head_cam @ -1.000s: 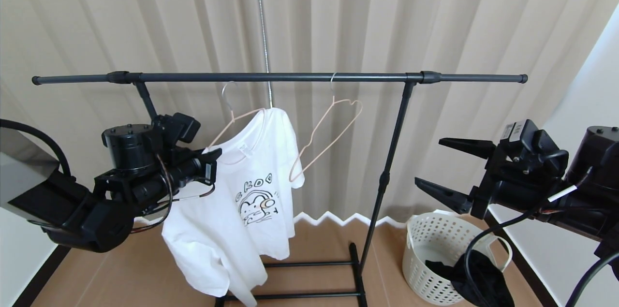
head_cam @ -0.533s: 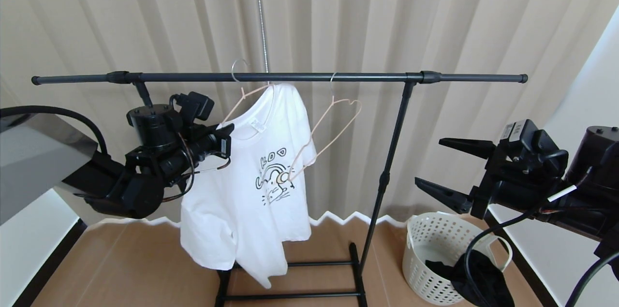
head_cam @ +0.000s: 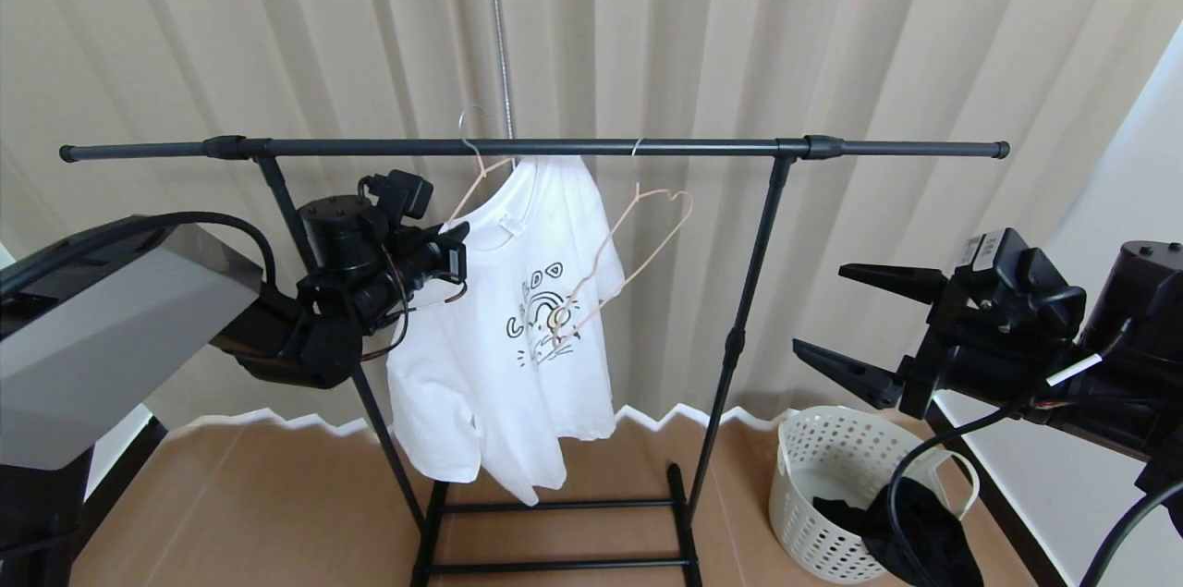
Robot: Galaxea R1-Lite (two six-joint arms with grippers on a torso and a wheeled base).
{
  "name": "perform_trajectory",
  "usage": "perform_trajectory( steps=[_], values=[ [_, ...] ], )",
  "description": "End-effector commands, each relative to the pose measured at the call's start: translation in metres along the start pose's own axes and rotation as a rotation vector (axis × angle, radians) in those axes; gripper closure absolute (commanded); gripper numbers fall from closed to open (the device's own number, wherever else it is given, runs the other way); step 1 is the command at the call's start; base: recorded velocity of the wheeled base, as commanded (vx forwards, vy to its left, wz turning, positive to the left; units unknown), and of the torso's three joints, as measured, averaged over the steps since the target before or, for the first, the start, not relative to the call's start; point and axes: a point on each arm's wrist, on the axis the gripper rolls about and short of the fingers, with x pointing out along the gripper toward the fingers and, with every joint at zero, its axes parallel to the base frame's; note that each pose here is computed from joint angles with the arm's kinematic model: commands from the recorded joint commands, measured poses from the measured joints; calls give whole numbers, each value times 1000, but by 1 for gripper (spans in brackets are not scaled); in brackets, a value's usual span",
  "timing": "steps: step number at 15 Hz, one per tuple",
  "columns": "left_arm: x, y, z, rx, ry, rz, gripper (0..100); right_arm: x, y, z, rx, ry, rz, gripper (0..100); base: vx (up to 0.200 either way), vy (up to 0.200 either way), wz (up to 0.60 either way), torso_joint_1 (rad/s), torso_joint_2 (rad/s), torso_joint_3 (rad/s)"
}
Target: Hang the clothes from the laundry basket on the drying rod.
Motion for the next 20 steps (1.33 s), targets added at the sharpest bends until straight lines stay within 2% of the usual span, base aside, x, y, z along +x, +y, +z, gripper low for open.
perform_trajectory(
  steps=[1,4,10,18,19,20],
  values=[
    [8,0,-12,-5,9,0,100,0,0,0,-1,-1,0,0,0,0,0,0,0,0],
    [12,1,-19,-8,15,1,100,0,0,0,1,1,1,0,0,0,0,0,0,0],
    [33,2,-29,-3,-12,25,100,2,0,-3,5,9,4,0,0,0,0,0,0,0],
    [32,0,-38,-6,14,34,100,2,0,-4,7,12,5,0,0,0,0,0,0,0],
    [32,0,-37,-6,11,34,0,2,0,-4,7,12,5,0,0,0,0,0,0,0],
    [31,0,-35,-6,10,39,0,2,0,-4,7,12,5,0,0,0,0,0,0,0]
  ],
)
